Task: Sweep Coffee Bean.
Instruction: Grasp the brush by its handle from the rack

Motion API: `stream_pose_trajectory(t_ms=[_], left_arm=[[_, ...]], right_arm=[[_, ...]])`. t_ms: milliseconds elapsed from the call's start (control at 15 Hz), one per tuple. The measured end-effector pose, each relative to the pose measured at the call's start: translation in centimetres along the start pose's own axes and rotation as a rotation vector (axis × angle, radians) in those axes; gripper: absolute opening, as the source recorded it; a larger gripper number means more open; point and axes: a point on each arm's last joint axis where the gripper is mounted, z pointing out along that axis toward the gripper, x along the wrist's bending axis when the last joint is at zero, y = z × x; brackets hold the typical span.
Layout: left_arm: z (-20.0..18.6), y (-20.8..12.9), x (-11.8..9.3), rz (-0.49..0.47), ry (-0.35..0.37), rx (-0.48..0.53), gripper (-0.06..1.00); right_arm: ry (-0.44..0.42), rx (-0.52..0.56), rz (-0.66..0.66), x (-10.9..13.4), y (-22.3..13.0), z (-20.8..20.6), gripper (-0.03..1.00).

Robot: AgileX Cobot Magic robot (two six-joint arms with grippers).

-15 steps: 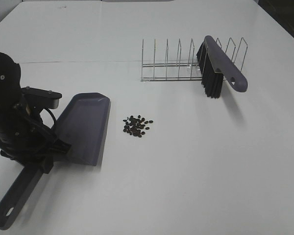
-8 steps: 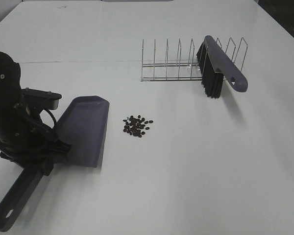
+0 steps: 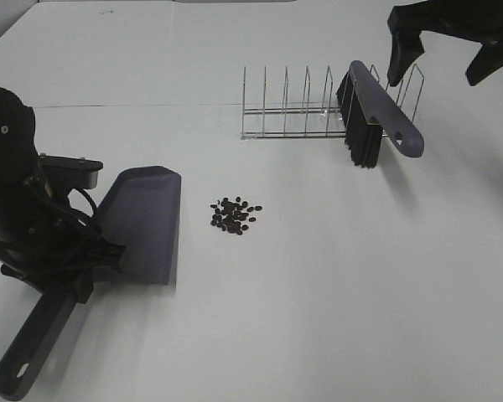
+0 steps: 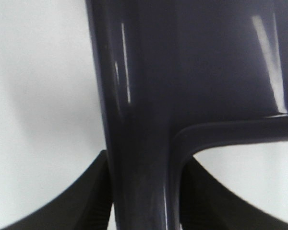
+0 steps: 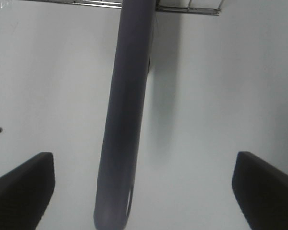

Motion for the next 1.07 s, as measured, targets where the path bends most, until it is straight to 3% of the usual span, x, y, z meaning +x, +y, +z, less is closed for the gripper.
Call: stream_pose_trajectory(t_ms=[400,800,1067], left_arm=[[0.0,0.0,0.0,-0.032,-0.003,0.001,0.33],[0.0,0.0,0.0,-0.034,-0.003,0.001,0.33],[0.0,-0.1,-0.2,-0.061,-0.022,0.007,0.33]], right_arm=[[0.003,0.048,-0.005,0.4,5.2,7.8,0.84],[0.018,0.042,-0.018,0.6,6.3,10.4,0.82],[0.059,0.069,-0.007,1.0,6.4,13.2,0.74]])
